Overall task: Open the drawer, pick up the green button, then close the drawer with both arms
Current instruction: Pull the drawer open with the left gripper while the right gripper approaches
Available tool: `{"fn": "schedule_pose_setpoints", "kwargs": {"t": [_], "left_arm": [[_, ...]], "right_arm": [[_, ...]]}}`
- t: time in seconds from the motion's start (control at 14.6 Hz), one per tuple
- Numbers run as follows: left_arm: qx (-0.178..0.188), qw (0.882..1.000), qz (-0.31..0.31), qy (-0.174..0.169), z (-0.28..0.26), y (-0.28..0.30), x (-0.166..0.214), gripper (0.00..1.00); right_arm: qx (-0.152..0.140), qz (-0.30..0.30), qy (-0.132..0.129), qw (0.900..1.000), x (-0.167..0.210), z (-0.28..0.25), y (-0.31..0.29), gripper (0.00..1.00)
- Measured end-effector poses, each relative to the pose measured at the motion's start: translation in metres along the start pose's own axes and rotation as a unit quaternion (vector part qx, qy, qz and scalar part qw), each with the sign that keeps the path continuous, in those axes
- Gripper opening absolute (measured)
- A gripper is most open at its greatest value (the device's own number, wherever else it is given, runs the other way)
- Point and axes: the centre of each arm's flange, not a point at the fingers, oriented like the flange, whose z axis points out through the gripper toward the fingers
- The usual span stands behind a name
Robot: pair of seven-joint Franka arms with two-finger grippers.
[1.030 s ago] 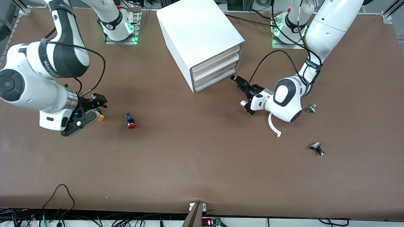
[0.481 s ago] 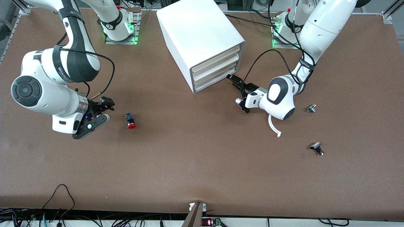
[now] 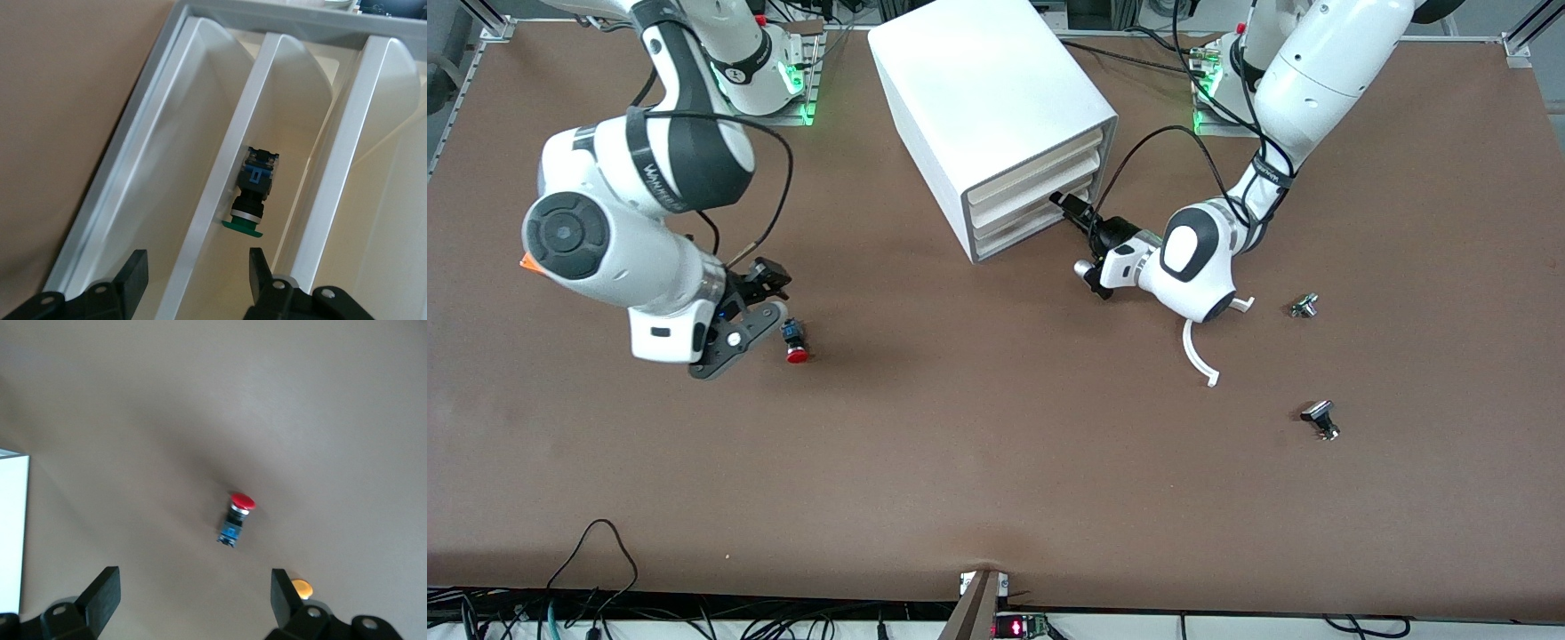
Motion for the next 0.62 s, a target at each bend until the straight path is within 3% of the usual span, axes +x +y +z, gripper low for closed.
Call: {"fn": "schedule_pose_setpoints", "kwargs": {"t": [0.62], "left_arm": [[0.005,1.000,-0.009,-0.001,0.027,-0.005,-0.007,0.56]], "right_arm": [[-0.004,-0.016,0.005,1.000,0.007,-0.007,-0.018,1.00]]}}
